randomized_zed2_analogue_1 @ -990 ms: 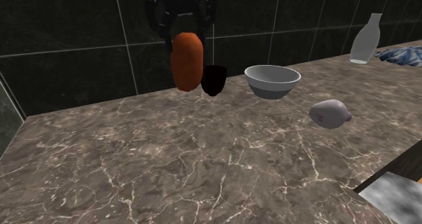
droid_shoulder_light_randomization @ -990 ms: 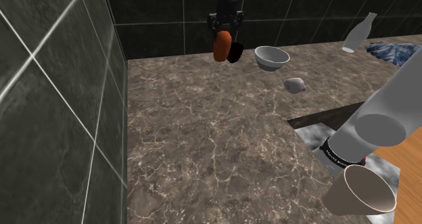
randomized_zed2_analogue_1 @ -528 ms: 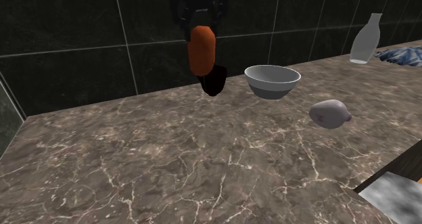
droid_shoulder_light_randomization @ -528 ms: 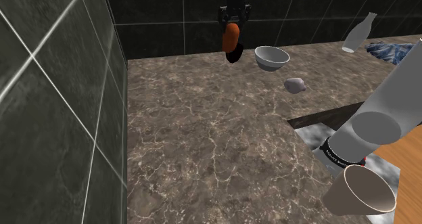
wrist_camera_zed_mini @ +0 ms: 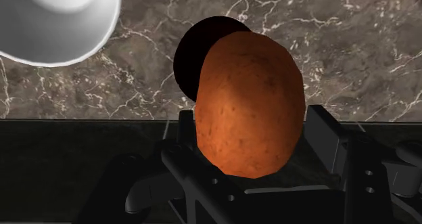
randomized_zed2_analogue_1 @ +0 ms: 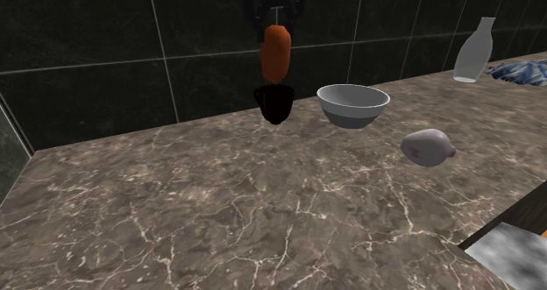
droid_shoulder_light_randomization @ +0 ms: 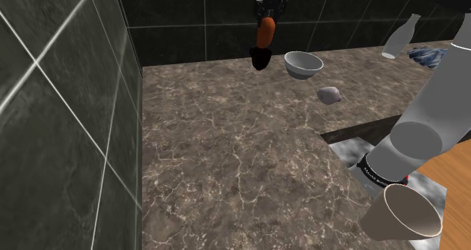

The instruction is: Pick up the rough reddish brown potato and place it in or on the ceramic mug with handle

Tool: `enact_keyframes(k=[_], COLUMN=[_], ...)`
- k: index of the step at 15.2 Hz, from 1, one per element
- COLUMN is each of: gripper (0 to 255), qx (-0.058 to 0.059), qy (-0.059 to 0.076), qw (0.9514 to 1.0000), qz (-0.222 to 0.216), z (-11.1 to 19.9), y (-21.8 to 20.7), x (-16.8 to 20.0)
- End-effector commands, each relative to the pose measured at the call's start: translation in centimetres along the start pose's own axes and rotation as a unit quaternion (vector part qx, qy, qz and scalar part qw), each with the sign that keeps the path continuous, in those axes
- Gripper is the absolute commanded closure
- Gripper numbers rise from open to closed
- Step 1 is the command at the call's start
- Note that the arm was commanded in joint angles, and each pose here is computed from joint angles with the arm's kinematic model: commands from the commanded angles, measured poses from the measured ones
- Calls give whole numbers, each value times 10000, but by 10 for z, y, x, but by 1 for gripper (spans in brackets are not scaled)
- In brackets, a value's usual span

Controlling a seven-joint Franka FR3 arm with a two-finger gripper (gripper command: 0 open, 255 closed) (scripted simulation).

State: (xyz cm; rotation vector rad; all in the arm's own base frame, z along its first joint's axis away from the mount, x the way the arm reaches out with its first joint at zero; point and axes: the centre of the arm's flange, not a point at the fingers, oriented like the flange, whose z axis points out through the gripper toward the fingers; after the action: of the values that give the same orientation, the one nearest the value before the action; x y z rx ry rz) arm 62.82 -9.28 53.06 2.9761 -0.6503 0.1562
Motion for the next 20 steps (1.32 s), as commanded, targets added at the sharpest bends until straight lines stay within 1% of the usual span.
enact_keyframes(k=[1, 16, 20], gripper=[255, 255, 255], qx=[0, 0, 0], qy=[2, 2, 2], qw=[10000, 10000, 10000], qz=[-4, -4, -4], z=[7, 89, 89], y=[9, 4, 4], x=[7, -3, -3])
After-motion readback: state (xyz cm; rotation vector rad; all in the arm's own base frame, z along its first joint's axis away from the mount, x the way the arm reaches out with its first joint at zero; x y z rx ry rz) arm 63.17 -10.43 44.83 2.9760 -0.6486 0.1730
